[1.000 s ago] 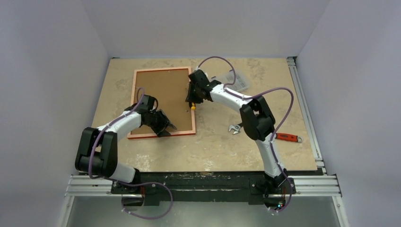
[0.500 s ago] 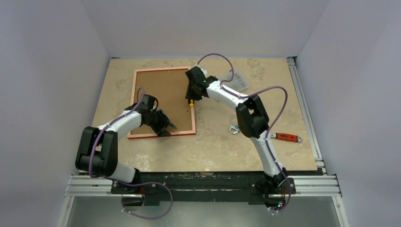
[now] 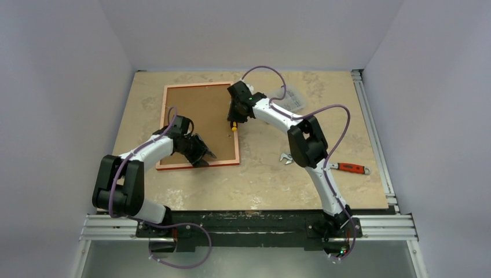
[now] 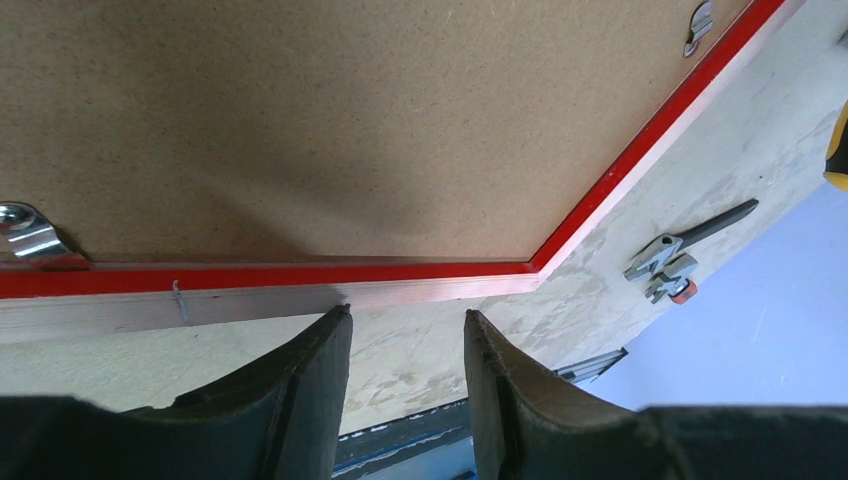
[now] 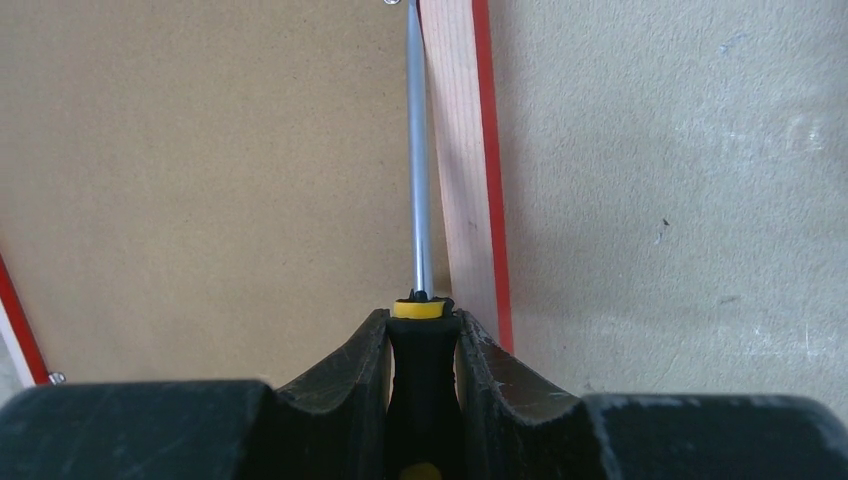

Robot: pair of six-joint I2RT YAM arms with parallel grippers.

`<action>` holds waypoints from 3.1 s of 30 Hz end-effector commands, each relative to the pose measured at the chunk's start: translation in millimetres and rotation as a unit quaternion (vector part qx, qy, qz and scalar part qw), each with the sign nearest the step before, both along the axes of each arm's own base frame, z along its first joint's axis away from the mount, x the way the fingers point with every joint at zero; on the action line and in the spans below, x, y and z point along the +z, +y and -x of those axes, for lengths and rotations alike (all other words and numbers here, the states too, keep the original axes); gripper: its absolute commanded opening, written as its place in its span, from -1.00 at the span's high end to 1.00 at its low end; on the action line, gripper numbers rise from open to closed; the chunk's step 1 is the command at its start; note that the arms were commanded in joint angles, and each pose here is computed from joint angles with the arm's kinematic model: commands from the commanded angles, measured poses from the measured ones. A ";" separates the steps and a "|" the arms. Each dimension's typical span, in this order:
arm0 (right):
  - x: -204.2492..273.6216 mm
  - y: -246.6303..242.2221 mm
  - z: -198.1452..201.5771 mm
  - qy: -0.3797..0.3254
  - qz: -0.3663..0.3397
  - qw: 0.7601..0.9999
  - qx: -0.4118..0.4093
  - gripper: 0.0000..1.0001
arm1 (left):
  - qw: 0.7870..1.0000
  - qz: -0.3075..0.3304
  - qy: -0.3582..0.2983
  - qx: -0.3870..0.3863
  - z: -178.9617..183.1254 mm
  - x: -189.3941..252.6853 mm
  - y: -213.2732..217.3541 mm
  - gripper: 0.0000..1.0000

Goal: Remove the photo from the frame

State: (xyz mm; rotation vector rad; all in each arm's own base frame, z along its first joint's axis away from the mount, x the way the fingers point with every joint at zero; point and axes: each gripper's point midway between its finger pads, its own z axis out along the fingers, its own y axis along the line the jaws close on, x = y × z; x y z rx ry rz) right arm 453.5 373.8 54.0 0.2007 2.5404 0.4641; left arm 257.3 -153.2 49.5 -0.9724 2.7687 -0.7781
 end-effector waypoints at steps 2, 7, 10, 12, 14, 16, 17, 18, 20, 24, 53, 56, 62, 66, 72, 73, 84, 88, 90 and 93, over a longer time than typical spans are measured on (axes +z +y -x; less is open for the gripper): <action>7.7 -19.4 -10.4 0.001 0.006 1.000 -0.002 1.00 | 1.000 -0.022 -0.005 0.006 -5.5 0.7 9.0 0.13; 3.3 -12.5 -14.0 0.005 -0.002 1.000 0.018 1.00 | 1.000 -0.023 0.005 0.007 -3.6 -2.9 9.7 0.13; 0.5 -6.8 -16.5 0.000 -0.013 0.999 0.035 1.00 | 1.000 -0.024 0.010 0.008 -2.6 -4.7 9.9 0.13; -1.3 -4.5 -18.2 -0.002 -0.010 0.999 0.052 1.00 | 1.000 -0.025 0.011 0.007 -2.0 -5.5 10.9 0.13; -1.2 0.8 -17.3 -0.009 -0.013 0.997 0.081 1.00 | 1.000 -0.027 0.011 0.007 -2.0 -5.7 12.0 0.13; -1.6 0.3 -16.0 -0.015 -0.003 0.994 0.104 1.00 | 1.000 -0.028 0.009 0.006 -2.2 -5.1 12.7 0.13; -2.4 -1.9 -16.3 -0.019 0.006 0.993 0.116 1.00 | 0.999 -0.030 0.009 0.006 -2.2 -5.6 13.5 0.13; -3.4 -4.6 -15.8 -0.023 0.020 0.991 0.127 1.00 | 0.999 -0.030 0.009 0.006 -2.1 -5.8 13.5 0.13; -4.7 -9.6 -15.0 -0.024 0.035 0.988 0.147 1.00 | 0.999 -0.031 0.009 0.006 -2.3 -6.4 13.5 0.14; 0.2 -13.7 -14.5 -0.054 0.059 0.977 0.200 1.00 | 1.000 -0.028 -0.002 -0.003 -6.3 -2.6 12.4 0.15; 126.5 -158.6 203.2 -0.163 -0.122 0.977 0.063 1.00 | 0.930 0.044 -0.228 -0.284 41.3 97.7 -76.6 -0.40; 127.7 -183.5 218.9 -0.170 -0.099 0.980 0.042 1.00 | 0.934 0.039 -0.202 -0.292 28.1 102.4 -86.5 -0.34; 148.4 -221.0 247.8 -0.200 -0.091 0.976 0.010 1.00 | 0.954 -0.060 -0.122 -0.269 -39.8 79.6 -88.4 -0.30; 155.6 -232.0 266.0 -0.212 -0.111 0.971 0.005 1.00 | 0.955 -0.070 -0.087 -0.273 -77.1 66.3 -104.9 -0.21; 163.2 -246.7 282.6 -0.224 -0.122 0.967 -0.007 1.00 | 0.936 -0.179 -0.128 -0.275 -135.7 56.9 -87.3 -0.25; 164.0 -248.8 284.0 -0.227 -0.120 0.966 -0.008 1.00 | 0.929 -0.199 -0.128 -0.284 -142.4 52.9 -82.8 -0.30; 167.7 -251.7 280.7 -0.233 -0.101 0.967 -0.004 1.00 | 0.904 -0.234 -0.111 -0.341 -154.4 3.9 -84.9 -0.17; 162.7 -248.4 277.2 -0.227 -0.098 0.969 -0.002 1.00 | 0.894 -0.242 -0.115 -0.358 -154.2 -2.3 -89.8 0.08; 157.2 -247.3 276.0 -0.222 -0.096 0.970 -0.002 1.00 | 0.892 -0.242 -0.117 -0.364 -153.5 -6.5 -95.0 0.14; 148.3 -246.9 275.1 -0.217 -0.093 0.972 -0.004 1.00 | 0.888 -0.248 -0.112 -0.371 -152.7 -11.7 -101.7 0.18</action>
